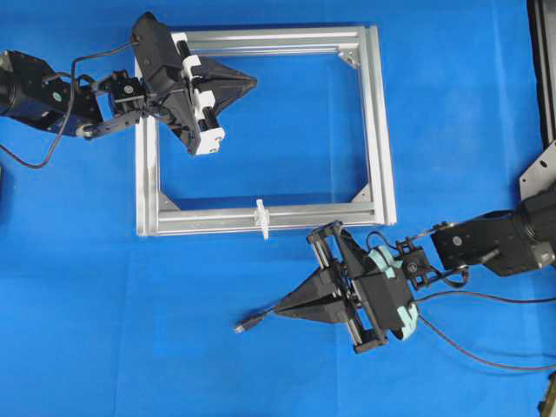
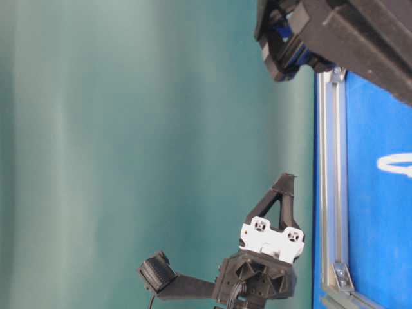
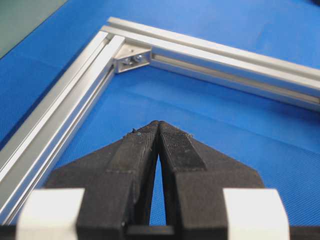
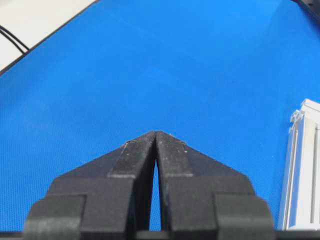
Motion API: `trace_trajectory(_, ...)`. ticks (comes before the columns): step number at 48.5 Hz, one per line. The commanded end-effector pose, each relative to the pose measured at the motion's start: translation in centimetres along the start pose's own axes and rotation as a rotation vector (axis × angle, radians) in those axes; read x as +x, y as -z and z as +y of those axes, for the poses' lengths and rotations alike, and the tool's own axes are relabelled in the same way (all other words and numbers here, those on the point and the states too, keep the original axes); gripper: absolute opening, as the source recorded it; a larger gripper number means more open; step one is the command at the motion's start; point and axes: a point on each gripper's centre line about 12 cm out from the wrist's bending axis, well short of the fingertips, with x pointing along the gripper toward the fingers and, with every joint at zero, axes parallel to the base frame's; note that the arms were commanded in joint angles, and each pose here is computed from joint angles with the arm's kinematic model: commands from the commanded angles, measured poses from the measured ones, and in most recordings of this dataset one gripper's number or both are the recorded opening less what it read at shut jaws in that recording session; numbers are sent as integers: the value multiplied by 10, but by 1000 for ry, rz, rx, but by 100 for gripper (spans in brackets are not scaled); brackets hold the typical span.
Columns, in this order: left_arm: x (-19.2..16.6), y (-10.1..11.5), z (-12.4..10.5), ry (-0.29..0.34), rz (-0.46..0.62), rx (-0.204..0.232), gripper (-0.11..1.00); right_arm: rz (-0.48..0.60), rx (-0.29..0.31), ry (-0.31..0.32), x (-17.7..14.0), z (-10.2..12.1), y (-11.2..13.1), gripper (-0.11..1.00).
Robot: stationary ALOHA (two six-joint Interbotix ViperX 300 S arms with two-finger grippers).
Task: Insert the wire through the string loop located in the center.
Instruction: 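Grasp the black USB cable near its plug with the right gripper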
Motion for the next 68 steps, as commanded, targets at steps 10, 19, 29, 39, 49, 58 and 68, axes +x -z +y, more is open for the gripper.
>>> trace_trajectory(10, 2, -24, -9, 31, -37, 7, 0, -24, -5, 2, -5, -1, -20, -5)
trace_trajectory(19, 4, -25, -6, 23, -41, 7, 0, 18, 14, 17, -4, -6, -16, -4)
trace_trajectory(29, 4, -25, -6, 23, -41, 7, 0, 26, 19, 18, -3, -7, -16, 15)
trace_trajectory(39, 3, -24, -6, 24, -38, 8, 0, 48, 20, 16, -3, -6, -13, 71)
trace_trajectory(49, 3, -24, -6, 24, -35, 8, 0, 103, 47, 14, 4, -3, -2, 74)
trace_trajectory(58, 2, -24, -6, 26, -36, 11, 0, 167, 95, 14, 15, -2, 22, 75)
trace_trajectory(68, 1, -22, -6, 26, -30, 11, 0, 208, 132, 23, 26, -2, 44, 75)
